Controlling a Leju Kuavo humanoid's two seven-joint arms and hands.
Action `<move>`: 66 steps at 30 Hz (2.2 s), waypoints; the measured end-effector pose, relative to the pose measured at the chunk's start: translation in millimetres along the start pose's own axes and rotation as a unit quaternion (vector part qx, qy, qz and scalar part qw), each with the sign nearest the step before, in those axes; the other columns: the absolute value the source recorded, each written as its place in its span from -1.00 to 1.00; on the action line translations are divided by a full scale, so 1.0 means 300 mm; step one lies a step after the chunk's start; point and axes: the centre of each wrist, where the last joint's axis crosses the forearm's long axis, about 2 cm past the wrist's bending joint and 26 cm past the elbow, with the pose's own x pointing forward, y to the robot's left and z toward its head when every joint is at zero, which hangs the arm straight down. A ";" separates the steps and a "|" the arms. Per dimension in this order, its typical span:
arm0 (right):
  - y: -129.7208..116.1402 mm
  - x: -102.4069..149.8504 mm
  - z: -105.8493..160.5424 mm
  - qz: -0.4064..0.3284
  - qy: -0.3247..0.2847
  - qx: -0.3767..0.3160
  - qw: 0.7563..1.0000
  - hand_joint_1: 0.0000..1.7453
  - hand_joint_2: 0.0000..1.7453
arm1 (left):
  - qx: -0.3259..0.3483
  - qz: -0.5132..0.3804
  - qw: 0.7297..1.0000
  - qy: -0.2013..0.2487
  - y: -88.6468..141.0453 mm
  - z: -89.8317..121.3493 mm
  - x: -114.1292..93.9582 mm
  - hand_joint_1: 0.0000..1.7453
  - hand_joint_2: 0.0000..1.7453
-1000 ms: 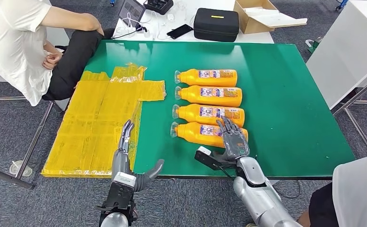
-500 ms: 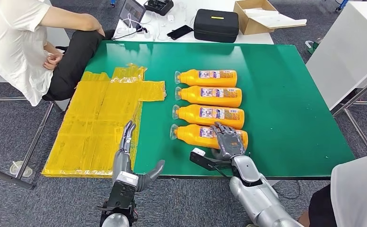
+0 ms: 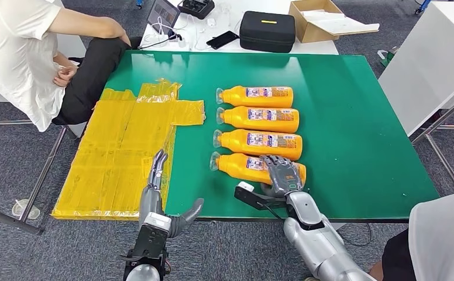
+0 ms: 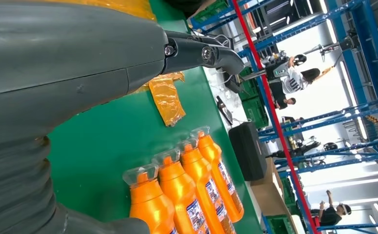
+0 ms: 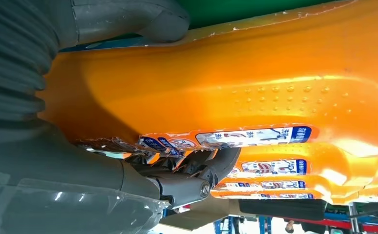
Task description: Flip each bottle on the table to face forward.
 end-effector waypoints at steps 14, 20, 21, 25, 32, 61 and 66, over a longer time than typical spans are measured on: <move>0.021 -0.019 0.076 -0.291 -0.071 -0.058 0.952 1.00 1.00 | 0.038 0.174 0.981 0.074 0.002 0.018 0.008 -1.00 1.00; 0.017 -0.006 0.097 -0.326 -0.071 -0.085 0.939 1.00 1.00 | 0.045 0.221 0.970 0.096 0.002 0.020 0.013 -1.00 1.00; 0.017 -0.006 0.097 -0.326 -0.072 -0.085 0.939 1.00 1.00 | 0.045 0.221 0.969 0.096 0.002 0.020 0.014 -1.00 1.00; 0.013 0.003 0.107 -0.336 -0.072 -0.098 0.934 1.00 1.00 | 0.049 0.232 0.966 0.101 0.004 0.020 0.017 -1.00 1.00; 0.005 0.032 0.145 -0.373 -0.087 -0.142 0.913 1.00 1.00 | 0.054 0.323 0.931 0.161 0.013 0.034 0.014 -1.00 1.00; 0.001 0.348 0.157 -0.454 -0.250 -0.080 0.851 1.00 1.00 | -0.009 0.351 0.926 0.136 0.017 -0.021 -0.013 -1.00 1.00; -0.005 0.374 0.152 -0.457 -0.267 -0.072 0.846 1.00 1.00 | -0.004 0.361 0.921 0.145 0.010 -0.033 -0.019 -1.00 1.00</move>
